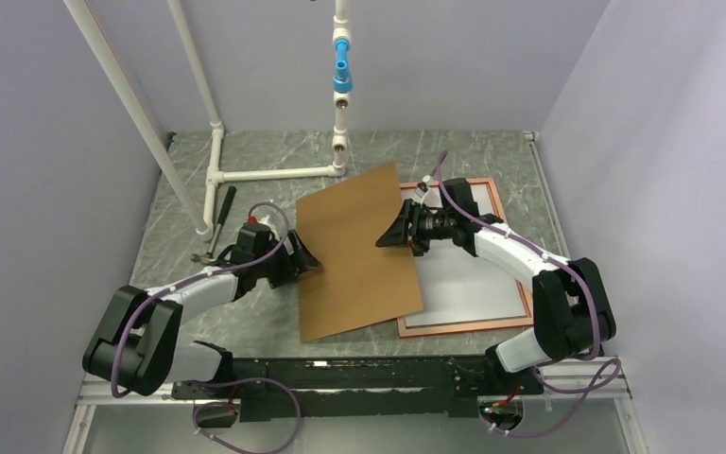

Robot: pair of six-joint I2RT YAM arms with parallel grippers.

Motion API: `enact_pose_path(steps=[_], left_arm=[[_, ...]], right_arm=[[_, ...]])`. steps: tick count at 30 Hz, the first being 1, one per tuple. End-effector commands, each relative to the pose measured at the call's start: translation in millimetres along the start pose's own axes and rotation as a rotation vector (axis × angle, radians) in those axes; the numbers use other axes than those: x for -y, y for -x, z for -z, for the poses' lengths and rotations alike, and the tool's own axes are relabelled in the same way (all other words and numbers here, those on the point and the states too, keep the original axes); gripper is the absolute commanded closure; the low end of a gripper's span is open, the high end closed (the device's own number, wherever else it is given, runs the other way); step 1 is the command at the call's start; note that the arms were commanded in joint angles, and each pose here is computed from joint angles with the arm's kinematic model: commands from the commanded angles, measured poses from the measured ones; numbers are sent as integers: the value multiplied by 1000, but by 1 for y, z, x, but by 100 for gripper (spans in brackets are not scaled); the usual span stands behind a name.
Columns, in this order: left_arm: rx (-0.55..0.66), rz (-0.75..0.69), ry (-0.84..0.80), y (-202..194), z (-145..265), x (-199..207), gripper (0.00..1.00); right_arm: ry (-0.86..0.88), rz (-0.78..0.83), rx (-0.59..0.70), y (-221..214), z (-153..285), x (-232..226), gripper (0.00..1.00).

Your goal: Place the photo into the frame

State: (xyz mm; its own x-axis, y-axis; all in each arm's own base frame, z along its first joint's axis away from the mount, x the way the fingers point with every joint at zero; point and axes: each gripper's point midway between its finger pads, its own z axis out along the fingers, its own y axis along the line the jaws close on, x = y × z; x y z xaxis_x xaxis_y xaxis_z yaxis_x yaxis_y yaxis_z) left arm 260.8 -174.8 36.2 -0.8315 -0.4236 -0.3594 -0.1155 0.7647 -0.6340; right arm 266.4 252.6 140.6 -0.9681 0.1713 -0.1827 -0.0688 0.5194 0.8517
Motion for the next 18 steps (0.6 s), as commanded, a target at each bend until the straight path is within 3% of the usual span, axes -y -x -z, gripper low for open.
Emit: enact_pose_path(steps=[1,4,10,18], left_arm=[[-221,80,145,-69,8,-37,13],[-210,75,155,-69,14,-32,13],[-153,62,141,-62,26,-21,12],[-67,13,189,-46,56,-18,10]], right_arm=[[71,54,-8,1,4,-29,53],[12,96,4,2,11,-35,60],[-101,163,36,3,31,-39,90],[-251,219,75,0,65,-44,100]])
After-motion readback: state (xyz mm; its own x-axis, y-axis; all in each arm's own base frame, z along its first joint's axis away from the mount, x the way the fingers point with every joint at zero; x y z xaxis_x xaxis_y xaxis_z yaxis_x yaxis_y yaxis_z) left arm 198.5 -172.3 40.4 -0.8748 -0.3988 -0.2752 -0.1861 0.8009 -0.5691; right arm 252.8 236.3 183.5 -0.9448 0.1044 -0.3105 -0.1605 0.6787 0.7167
